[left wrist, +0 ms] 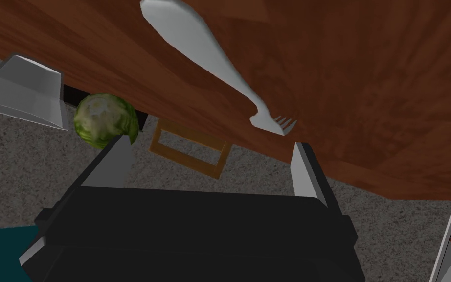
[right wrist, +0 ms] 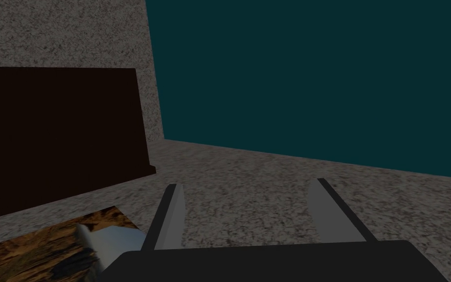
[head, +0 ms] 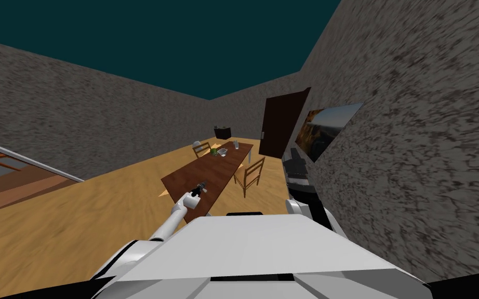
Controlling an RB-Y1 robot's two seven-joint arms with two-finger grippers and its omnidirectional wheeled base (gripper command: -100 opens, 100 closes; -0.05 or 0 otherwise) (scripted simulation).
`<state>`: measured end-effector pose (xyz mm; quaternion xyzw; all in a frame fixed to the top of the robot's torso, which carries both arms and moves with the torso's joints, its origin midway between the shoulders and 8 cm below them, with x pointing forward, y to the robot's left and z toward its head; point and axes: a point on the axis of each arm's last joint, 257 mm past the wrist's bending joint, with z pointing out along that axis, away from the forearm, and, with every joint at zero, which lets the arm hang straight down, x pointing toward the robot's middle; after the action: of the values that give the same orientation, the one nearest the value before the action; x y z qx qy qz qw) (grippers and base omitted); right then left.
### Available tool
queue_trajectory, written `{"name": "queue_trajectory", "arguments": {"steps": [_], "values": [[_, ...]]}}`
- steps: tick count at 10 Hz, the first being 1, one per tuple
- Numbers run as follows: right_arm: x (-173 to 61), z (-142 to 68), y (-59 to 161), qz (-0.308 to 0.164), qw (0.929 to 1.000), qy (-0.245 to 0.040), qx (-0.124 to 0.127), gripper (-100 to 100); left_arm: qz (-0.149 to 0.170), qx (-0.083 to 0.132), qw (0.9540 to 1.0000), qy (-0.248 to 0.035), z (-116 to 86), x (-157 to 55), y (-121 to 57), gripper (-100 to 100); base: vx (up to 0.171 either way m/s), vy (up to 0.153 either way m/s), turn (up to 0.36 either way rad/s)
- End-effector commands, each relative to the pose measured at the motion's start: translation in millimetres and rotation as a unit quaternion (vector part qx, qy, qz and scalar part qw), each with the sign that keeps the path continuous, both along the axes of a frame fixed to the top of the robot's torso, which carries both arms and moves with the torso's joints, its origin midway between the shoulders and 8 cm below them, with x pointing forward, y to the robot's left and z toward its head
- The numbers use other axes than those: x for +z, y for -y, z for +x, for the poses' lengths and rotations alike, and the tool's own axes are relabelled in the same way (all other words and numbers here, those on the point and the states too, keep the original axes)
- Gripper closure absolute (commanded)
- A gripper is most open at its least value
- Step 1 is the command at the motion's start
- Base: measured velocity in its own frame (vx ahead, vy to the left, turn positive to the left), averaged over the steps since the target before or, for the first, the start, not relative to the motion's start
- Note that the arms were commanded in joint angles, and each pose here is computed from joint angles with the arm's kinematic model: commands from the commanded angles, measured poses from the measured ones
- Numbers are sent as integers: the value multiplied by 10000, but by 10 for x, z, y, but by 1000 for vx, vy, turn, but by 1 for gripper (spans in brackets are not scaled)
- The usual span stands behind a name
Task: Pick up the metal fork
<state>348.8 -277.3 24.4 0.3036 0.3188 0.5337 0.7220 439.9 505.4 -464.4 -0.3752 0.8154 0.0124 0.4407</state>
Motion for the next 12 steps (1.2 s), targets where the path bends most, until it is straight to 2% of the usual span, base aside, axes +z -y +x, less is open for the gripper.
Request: {"name": "queue_trajectory", "arguments": {"steps": [1, 4, 5, 6, 7, 12], "values": [[0, 0, 0, 0, 10000, 0, 0, 0, 116, 130, 9996, -239, -115, -64, -194, -100, 83, -7, 1], [0, 0, 0, 0, 10000, 0, 0, 0, 213, 308, 9975, -602, -312, -224, -346, -100, 71, -2, 6], [0, 0, 0, 0, 10000, 0, 0, 0, 195, 269, 9981, -509, -268, -181, -336, -100, 29, 0, 4], [0, 0, 0, 0, 10000, 0, 0, 0, 201, 276, 9980, -529, -282, -189, -345, 0, 6, 0, -1], [0, 0, 0, 0, 10000, 1, 0, 0, 228, 202, 9983, -504, -315, -215, -396, -100, 69, -28, 63], [0, 0, 0, 0, 10000, 0, 0, 0, 268, 51, 9985, -472, -398, -262, -503, -100, 84, -48, 77]]}}
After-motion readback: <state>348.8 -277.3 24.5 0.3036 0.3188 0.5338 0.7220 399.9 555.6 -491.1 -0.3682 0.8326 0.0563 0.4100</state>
